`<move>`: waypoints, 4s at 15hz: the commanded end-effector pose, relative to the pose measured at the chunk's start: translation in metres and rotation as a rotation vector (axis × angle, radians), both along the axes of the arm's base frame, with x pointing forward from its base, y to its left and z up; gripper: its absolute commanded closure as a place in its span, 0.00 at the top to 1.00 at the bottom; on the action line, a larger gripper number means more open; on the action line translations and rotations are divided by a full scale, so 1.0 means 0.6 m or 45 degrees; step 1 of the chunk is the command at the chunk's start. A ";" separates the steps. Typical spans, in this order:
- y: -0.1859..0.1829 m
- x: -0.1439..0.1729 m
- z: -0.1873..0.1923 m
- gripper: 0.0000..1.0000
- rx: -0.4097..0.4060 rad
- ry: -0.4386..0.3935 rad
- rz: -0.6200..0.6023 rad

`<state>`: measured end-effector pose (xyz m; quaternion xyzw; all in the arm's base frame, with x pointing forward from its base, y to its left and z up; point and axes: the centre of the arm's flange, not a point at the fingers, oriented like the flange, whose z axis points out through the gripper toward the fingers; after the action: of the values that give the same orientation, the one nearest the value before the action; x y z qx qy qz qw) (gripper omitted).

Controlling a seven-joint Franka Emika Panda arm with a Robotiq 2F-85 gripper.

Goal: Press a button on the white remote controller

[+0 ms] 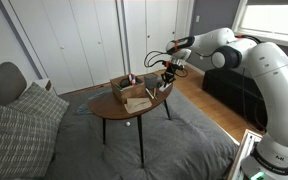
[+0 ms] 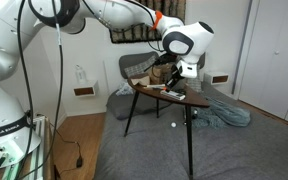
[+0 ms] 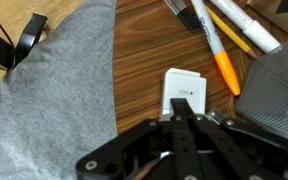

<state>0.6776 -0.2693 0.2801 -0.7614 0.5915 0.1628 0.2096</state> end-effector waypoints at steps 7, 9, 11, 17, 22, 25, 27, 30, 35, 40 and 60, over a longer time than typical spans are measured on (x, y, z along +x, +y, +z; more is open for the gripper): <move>0.009 -0.005 0.019 0.00 0.026 -0.027 -0.008; 0.009 -0.009 0.025 0.00 0.029 -0.040 -0.008; 0.009 -0.010 0.032 0.00 0.026 -0.045 -0.008; -0.012 -0.002 0.036 0.00 0.002 -0.085 -0.055; -0.032 0.003 0.034 0.00 -0.010 -0.106 -0.094; -0.040 0.004 0.032 0.00 -0.009 -0.108 -0.108; -0.045 0.004 0.029 0.00 -0.006 -0.104 -0.116; -0.052 0.004 0.023 0.00 0.000 -0.096 -0.126; -0.060 0.004 0.011 0.00 0.005 -0.083 -0.138; -0.065 0.007 -0.008 0.00 0.022 -0.059 -0.151; 0.007 -0.071 0.084 0.19 -0.105 -0.122 0.027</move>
<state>0.6685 -0.2894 0.3203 -0.7582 0.6022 0.1121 0.2236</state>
